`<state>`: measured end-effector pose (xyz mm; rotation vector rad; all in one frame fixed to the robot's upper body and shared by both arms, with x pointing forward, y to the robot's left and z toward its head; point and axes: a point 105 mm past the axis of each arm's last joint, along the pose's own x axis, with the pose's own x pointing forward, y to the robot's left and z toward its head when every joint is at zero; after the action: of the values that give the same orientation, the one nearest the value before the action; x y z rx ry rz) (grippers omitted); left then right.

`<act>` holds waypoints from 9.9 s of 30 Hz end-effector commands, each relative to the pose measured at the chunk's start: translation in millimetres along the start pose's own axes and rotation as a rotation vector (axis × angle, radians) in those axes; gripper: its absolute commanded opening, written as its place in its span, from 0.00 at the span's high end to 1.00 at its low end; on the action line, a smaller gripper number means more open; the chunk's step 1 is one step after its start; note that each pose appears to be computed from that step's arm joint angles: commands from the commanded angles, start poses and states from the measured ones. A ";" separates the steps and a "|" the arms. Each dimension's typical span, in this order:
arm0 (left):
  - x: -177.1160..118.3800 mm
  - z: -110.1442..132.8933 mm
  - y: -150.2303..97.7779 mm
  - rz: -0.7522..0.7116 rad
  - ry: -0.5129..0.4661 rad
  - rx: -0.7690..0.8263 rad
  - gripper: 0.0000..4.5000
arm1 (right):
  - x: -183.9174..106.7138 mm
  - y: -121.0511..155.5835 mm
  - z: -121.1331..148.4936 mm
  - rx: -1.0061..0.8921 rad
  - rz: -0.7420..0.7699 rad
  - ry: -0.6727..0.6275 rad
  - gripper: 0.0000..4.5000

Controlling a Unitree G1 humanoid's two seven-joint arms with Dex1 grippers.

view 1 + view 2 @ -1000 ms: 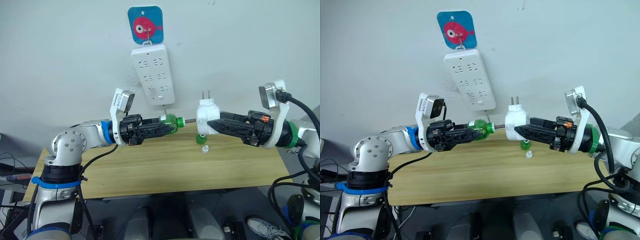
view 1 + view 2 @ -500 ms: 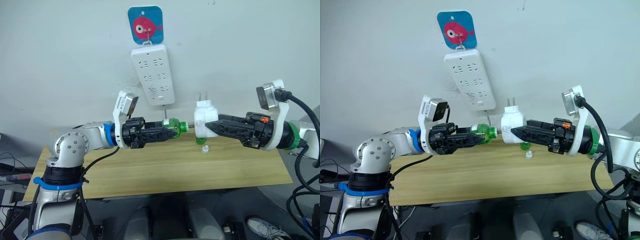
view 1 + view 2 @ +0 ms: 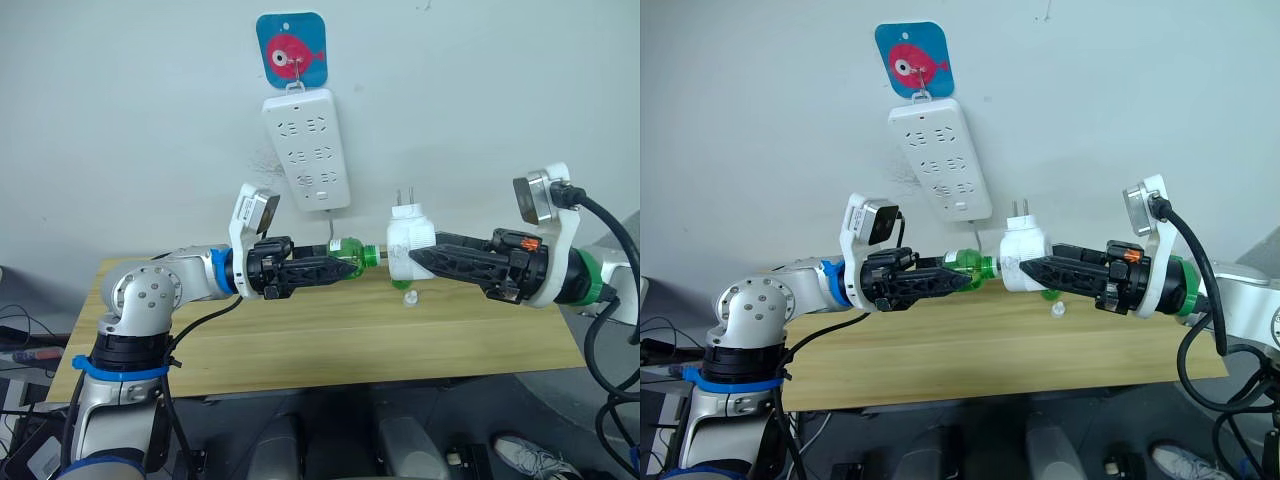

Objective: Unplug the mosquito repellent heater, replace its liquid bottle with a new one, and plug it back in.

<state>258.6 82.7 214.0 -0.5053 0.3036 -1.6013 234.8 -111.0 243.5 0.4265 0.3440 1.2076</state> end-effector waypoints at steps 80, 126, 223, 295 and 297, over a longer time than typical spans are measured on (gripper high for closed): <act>3.5 0.1 -10.8 -0.064 0.008 -0.001 0.49 | -3.9 8.0 -9.4 0.036 0.016 0.029 0.35; 12.1 -7.4 1.2 -0.026 -0.001 0.034 0.49 | 7.7 30.0 -16.6 0.018 0.144 0.069 0.35; 8.0 -24.8 -1.1 -0.127 0.258 0.199 0.49 | 25.8 -8.1 -11.9 -0.285 -0.029 0.096 1.00; 2.0 -27.9 28.5 0.014 0.167 0.135 0.49 | 23.7 19.3 -9.9 -0.056 0.030 0.022 1.00; 0.5 -25.4 36.0 0.042 0.102 0.079 0.49 | 16.0 20.1 -3.0 -0.081 -0.001 -0.007 1.00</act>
<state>273.7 72.9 168.5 -0.2907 0.3571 -1.6140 227.3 -85.5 230.6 0.3790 0.3797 1.2038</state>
